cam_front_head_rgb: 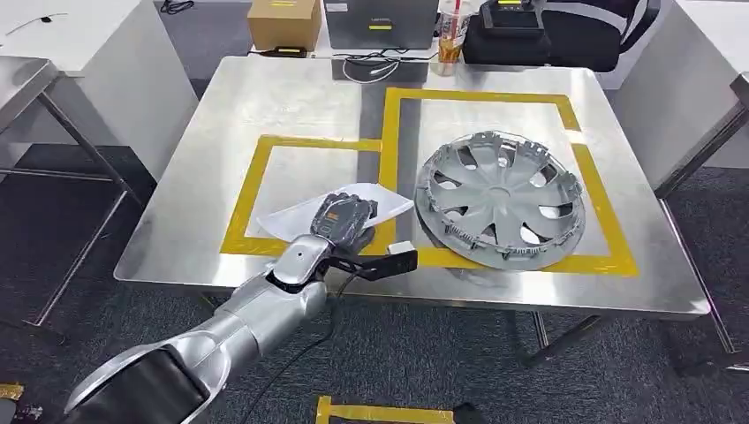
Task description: Take the parts from the cabinet and place them on the table.
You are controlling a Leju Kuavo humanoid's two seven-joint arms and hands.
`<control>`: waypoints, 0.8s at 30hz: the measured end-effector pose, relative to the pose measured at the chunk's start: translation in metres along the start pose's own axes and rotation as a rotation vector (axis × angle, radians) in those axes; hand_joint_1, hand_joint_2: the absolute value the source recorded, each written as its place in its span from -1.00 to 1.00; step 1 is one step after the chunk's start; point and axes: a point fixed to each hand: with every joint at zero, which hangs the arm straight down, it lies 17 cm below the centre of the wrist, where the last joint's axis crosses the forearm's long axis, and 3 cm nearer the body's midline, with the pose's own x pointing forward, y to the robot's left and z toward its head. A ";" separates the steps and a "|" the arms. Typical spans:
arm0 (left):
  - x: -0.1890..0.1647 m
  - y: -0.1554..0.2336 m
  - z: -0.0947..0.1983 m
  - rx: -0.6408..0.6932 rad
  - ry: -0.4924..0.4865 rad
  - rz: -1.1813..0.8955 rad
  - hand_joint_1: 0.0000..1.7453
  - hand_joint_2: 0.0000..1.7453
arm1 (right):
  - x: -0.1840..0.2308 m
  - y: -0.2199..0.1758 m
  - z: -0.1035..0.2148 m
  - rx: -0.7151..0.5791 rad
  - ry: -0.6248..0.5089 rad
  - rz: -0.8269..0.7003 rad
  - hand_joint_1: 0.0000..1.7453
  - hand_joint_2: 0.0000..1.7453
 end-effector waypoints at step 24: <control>-0.058 0.018 -0.011 0.005 0.139 -0.052 1.00 1.00 | 0.008 0.002 0.000 0.015 -0.008 0.007 -1.00 -1.00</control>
